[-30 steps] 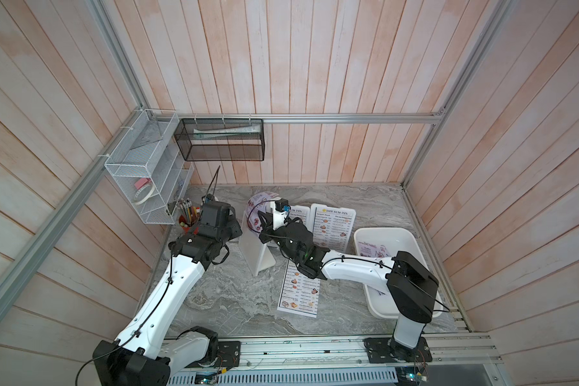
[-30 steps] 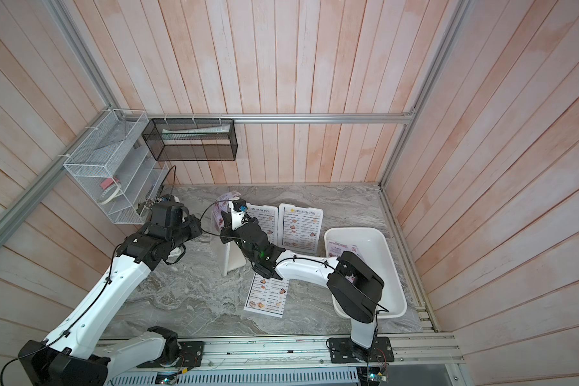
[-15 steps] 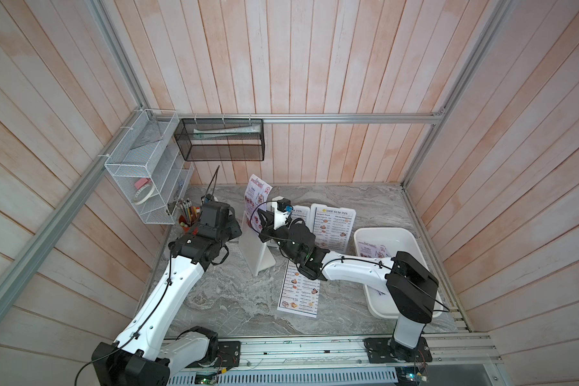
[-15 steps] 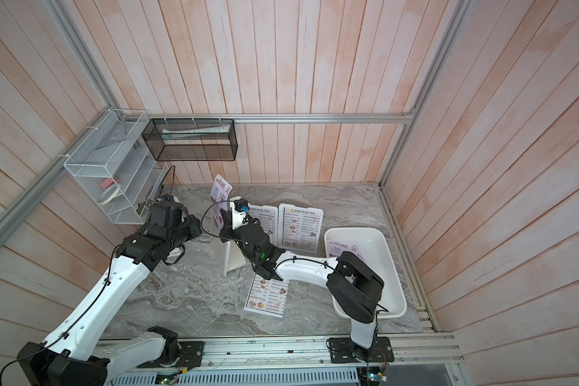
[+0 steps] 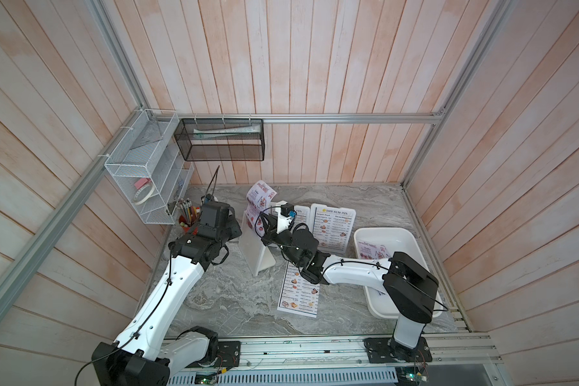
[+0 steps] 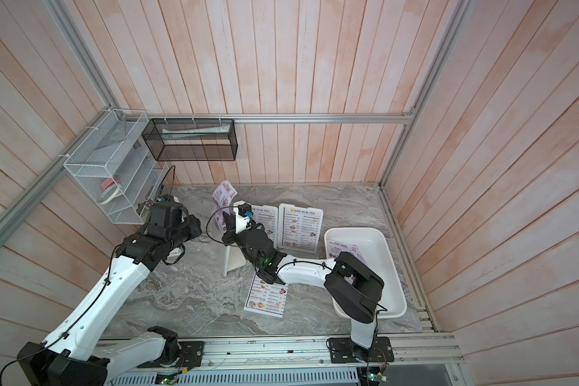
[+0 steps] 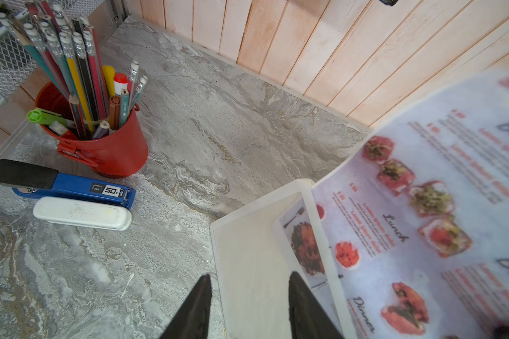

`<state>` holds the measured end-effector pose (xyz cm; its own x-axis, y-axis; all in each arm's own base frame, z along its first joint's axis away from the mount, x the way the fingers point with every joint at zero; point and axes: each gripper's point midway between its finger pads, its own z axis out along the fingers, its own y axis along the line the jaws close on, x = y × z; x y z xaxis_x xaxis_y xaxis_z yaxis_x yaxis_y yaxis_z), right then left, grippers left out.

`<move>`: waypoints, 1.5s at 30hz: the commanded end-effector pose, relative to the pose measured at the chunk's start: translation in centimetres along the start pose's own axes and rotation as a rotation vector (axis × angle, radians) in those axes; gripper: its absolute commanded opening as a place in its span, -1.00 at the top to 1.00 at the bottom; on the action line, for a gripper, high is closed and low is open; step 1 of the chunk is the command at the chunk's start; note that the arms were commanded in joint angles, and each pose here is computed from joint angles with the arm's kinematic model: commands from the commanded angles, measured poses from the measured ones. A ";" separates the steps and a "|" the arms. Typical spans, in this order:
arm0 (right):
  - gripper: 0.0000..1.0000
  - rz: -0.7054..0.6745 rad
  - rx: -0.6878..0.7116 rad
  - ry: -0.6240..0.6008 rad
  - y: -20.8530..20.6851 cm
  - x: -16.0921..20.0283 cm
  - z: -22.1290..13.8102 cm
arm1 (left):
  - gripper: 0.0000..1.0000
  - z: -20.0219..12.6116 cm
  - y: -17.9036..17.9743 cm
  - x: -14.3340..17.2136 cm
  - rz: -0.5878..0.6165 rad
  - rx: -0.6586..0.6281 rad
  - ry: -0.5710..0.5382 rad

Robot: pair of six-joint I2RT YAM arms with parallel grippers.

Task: Replace the menus in the menu holders
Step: Insert the menu into the menu holder.

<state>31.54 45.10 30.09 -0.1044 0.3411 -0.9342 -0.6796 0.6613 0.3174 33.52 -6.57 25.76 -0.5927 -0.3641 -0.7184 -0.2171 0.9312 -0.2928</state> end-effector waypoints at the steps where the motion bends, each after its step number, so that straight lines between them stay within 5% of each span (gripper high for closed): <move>1: 0.95 0.000 -0.057 -0.029 1.3 -0.7 -0.5 | 0.09 -0.5 0.0 -0.8 0.009 0.001 -0.022; 29: 0.76 0.081 -0.143 -0.001 3.0 -1.6 -1.5 | 0.09 -0.3 0.6 -1.1 0.001 -0.006 -0.030; 45: 0.82 0.086 -0.121 0.066 2.5 0.7 -1.3 | 0.09 -0.4 0.5 -1.4 -0.003 -0.004 -0.037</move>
<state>29.21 45.93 30.30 -0.1899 0.3445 -0.9194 -0.7451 0.5593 0.3634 33.71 -5.63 25.78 -0.5839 -0.3727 -0.7212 -0.2377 0.9279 -0.2871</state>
